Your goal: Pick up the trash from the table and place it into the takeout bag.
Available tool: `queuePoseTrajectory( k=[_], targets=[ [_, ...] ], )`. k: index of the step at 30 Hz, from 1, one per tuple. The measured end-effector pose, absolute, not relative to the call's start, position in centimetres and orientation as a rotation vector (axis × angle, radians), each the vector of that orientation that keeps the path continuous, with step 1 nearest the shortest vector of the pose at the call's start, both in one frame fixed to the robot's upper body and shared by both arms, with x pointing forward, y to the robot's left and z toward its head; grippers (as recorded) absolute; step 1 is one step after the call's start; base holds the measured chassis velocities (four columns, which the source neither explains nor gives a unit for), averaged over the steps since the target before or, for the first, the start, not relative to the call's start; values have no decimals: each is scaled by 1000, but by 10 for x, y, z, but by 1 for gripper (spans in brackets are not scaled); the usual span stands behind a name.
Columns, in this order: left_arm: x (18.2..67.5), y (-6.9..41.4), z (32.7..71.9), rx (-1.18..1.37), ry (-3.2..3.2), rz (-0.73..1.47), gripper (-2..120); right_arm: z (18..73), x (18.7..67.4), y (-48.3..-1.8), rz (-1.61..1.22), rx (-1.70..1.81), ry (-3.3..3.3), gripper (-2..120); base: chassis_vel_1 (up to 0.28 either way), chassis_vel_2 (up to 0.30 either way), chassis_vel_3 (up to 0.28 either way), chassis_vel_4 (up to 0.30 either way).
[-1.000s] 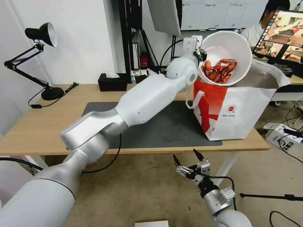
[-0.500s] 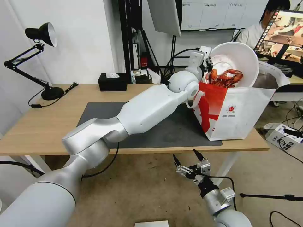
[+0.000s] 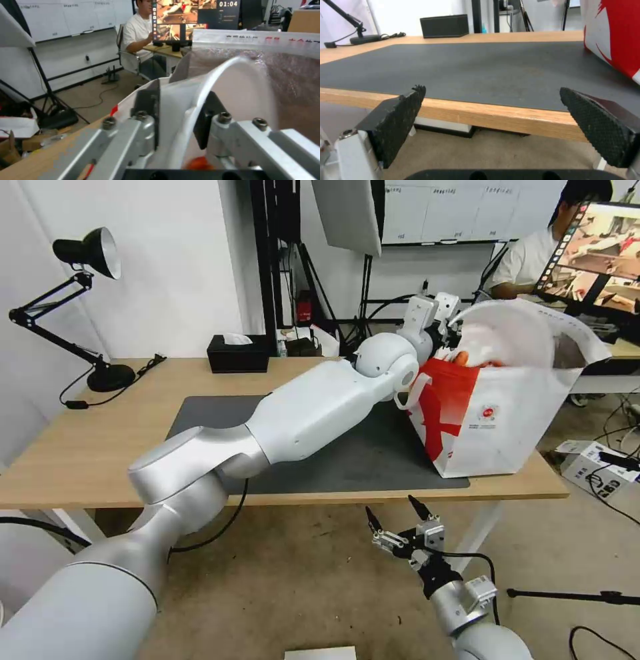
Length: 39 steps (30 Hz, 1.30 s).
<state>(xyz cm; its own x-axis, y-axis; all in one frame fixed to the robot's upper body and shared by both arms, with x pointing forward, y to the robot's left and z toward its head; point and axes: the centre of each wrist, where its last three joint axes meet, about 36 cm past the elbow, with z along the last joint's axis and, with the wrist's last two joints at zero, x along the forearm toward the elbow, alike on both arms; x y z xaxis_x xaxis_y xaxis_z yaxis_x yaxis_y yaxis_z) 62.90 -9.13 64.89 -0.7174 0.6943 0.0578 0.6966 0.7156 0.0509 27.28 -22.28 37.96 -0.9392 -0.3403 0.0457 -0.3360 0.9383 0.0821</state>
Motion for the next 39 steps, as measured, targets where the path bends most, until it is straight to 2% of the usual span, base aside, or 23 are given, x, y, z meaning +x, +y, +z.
queuePoseTrajectory(
  k=[6, 7, 10, 11, 14, 15, 18, 27, 33, 39],
  targets=[
    [624, -87, 648, -1186, -2858, -123, 52, 380, 273, -223, -113, 530, -3034, 100, 0, 0, 0, 0],
    [624, -87, 648, -1186, -2858, -123, 52, 380, 273, -223, -113, 530, -3034, 100, 0, 0, 0, 0],
    [623, -88, 649, -1191, -2852, -119, 69, 380, 273, -223, -113, 530, -3034, 100, 0, 0, 0, 0],
    [623, -88, 649, -1191, -2852, -119, 69, 380, 273, -223, -113, 530, -3034, 100, 0, 0, 0, 0],
    [622, -88, 650, -1192, -2851, -115, 82, 380, 273, -223, -113, 530, -3034, 100, 0, 0, 0, 0],
    [622, -88, 650, -1192, -2851, -115, 82, 380, 273, -223, -113, 530, -3034, 100, 0, 0, 0, 0],
    [621, -83, 657, -1197, -2859, -89, 96, 380, 273, -223, -113, 530, -3034, 100, 0, 0, 0, 0],
    [613, -43, 669, -1178, -2872, -32, 100, 380, 273, -223, -113, 530, -3034, 100, 0, 0, 0, 0],
    [599, 8, 669, -1180, -2886, -10, 100, 380, 273, -223, -113, 530, -3034, 100, 0, 0, 0, 0],
    [580, 71, 646, -1164, -2908, 51, 100, 380, 273, -223, -113, 530, -3034, 100, 0, 0, 0, 0]
  ],
)
